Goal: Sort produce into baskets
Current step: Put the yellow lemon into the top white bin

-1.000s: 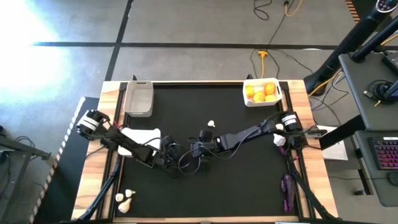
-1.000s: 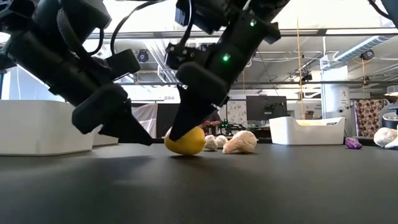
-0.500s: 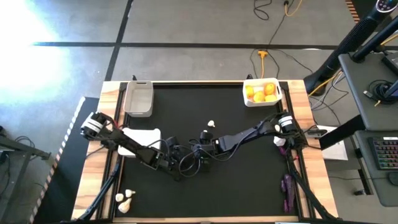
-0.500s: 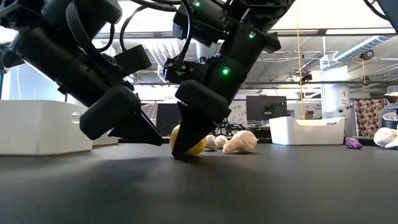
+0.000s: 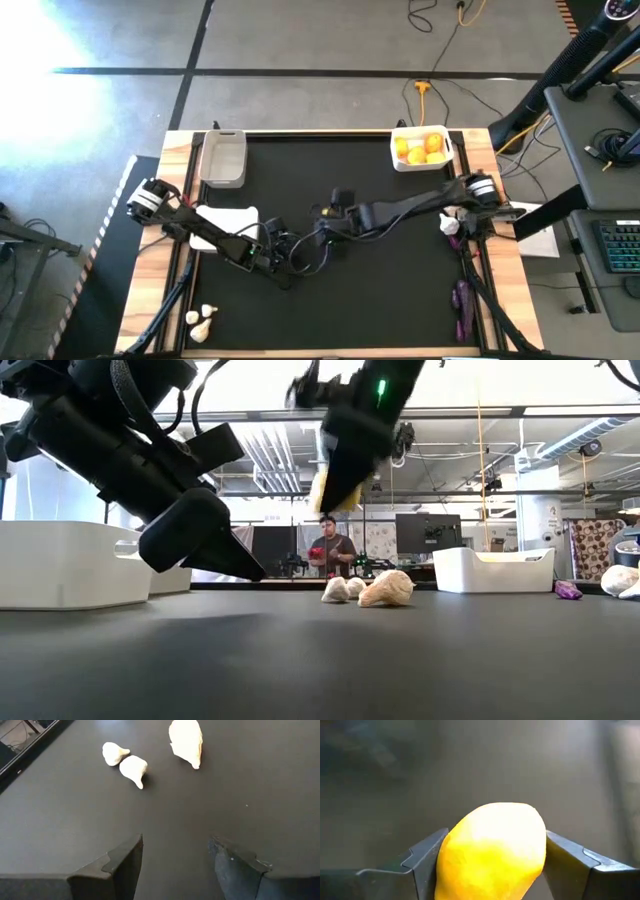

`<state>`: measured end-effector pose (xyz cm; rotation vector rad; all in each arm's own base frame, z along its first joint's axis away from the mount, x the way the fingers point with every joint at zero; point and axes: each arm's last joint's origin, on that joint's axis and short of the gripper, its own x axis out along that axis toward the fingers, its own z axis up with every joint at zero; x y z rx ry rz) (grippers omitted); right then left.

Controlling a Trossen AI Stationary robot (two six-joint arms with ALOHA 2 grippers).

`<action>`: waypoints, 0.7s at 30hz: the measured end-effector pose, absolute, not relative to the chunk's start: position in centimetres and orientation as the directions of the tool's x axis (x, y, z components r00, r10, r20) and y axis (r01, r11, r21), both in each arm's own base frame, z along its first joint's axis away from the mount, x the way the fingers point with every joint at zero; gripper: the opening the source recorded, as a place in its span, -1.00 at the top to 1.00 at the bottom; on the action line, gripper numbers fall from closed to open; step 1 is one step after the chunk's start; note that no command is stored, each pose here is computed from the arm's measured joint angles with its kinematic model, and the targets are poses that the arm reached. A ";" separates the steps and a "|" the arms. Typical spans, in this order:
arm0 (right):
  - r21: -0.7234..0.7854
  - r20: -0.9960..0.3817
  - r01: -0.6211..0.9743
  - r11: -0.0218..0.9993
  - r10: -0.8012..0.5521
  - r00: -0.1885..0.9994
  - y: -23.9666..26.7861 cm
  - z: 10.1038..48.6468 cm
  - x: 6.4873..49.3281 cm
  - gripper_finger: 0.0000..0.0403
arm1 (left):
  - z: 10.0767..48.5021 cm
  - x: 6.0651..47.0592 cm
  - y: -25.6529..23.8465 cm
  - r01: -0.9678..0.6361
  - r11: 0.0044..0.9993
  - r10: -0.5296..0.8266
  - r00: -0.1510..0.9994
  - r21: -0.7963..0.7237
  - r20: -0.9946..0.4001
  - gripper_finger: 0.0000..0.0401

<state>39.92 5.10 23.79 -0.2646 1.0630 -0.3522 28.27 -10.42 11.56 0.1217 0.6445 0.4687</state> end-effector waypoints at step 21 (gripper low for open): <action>-0.448 -0.728 0.813 0.372 -0.680 -0.090 -15.1 22.7 22.6 -0.31 | 11.7 28.3 -10.6 -0.439 0.881 0.461 0.709 0.178 -0.534 -0.04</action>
